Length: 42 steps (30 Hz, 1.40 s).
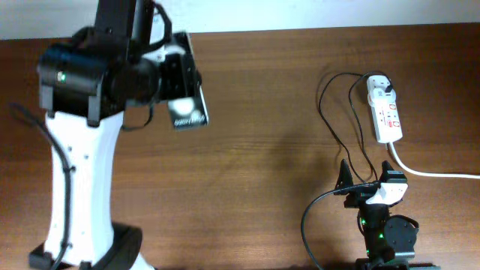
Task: Plug charger to phone and switch on socket
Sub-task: 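Lift the phone with the left gripper and turn it upright, then rotate the held phone so its bottom port faces right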
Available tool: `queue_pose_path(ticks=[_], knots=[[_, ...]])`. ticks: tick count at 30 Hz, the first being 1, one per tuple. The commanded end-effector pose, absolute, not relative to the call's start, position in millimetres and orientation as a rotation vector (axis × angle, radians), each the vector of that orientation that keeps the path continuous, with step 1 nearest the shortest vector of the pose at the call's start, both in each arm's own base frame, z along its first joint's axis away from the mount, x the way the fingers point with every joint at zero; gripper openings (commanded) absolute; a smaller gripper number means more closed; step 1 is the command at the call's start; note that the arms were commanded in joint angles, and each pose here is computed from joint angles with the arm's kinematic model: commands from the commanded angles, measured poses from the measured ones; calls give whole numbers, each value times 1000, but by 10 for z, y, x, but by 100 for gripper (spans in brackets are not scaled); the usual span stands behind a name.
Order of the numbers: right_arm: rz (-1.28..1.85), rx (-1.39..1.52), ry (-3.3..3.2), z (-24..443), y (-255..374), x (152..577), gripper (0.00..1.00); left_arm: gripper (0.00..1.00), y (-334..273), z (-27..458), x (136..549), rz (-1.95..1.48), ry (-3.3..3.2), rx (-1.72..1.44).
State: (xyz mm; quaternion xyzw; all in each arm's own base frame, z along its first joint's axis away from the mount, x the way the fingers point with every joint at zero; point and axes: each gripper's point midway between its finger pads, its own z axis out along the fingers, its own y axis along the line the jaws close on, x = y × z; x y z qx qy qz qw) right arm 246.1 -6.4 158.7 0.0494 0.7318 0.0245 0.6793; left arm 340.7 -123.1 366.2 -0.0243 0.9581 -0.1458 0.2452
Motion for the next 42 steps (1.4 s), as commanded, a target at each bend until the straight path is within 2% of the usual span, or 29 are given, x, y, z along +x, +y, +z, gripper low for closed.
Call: queue_pose_path(ticks=[1,6,14,42], knots=[[44,127,1646,1554,-99,2460,99,56,-1182,3317,3216,-354,2747,-50],[44,127,1646,1554,-99,2460,99,56,-1223,2483,3144,-327,2974,-92],[44,127,1646,1554,-99,2460,99,56,-1250,1766,3109,-319,3080,-148],[44,128,1648,1548,-99,2461,99,61,-1258,1708,3136,-324,3073,-193]])
